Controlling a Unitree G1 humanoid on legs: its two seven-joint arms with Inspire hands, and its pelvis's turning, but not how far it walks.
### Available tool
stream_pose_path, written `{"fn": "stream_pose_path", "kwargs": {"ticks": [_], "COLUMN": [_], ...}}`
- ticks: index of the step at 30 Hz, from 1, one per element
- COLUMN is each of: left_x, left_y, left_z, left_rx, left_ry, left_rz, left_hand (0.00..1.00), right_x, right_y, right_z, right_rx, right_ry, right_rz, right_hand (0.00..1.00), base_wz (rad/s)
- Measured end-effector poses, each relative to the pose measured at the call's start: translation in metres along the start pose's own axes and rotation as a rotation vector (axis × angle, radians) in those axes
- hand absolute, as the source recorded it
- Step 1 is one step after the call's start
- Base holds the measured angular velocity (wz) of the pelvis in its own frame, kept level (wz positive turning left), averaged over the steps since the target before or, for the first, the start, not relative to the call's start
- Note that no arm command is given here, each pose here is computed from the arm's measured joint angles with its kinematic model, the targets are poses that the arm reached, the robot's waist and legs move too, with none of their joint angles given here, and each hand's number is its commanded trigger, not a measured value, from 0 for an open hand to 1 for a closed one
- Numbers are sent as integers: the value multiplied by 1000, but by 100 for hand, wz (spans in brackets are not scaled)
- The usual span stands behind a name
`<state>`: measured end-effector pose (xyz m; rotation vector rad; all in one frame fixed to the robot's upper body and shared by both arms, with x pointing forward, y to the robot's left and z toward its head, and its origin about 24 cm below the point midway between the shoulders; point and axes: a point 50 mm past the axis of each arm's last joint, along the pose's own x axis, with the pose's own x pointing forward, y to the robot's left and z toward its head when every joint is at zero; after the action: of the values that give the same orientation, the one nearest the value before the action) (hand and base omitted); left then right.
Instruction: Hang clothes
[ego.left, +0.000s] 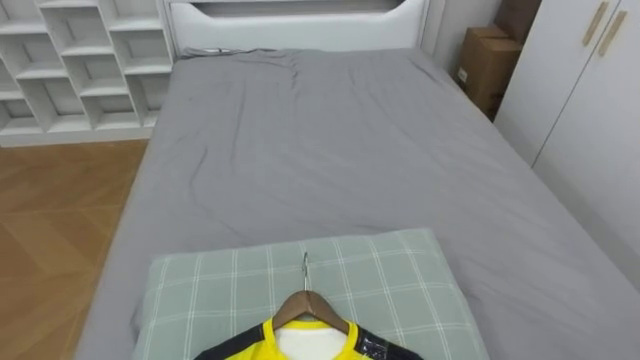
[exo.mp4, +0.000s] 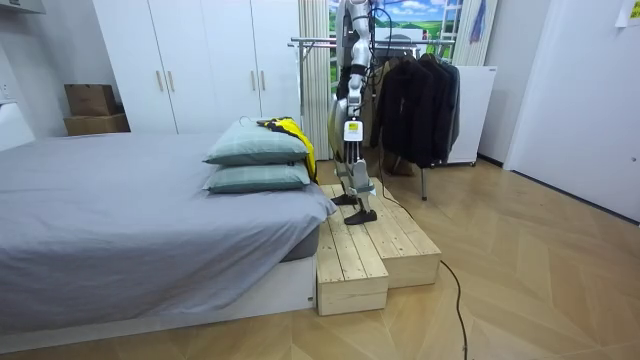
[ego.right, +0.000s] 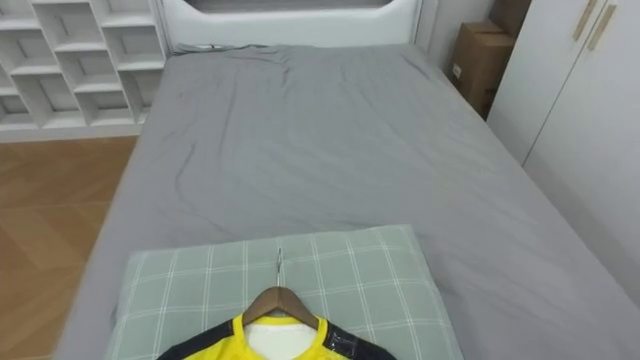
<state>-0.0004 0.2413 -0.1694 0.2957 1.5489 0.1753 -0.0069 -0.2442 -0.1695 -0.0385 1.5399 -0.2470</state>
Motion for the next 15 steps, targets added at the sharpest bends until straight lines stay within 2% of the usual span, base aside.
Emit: {"fn": "stream_pose_path", "kwargs": {"ticks": [9, 15], "left_x": [0, 0], "left_y": [3, 16], "left_z": [5, 10], "left_rx": [-30, -176], "left_ry": [-54, -83], "left_rz": [41, 148], "left_hand": [0, 0], "right_x": [-3, -3], "right_y": [0, 3], "right_z": [29, 34], "right_rx": [94, 192], "right_ry": [-162, -202], "right_rz": [-10, 46], "right_hand": [0, 0], "base_wz": [-2, 0]}}
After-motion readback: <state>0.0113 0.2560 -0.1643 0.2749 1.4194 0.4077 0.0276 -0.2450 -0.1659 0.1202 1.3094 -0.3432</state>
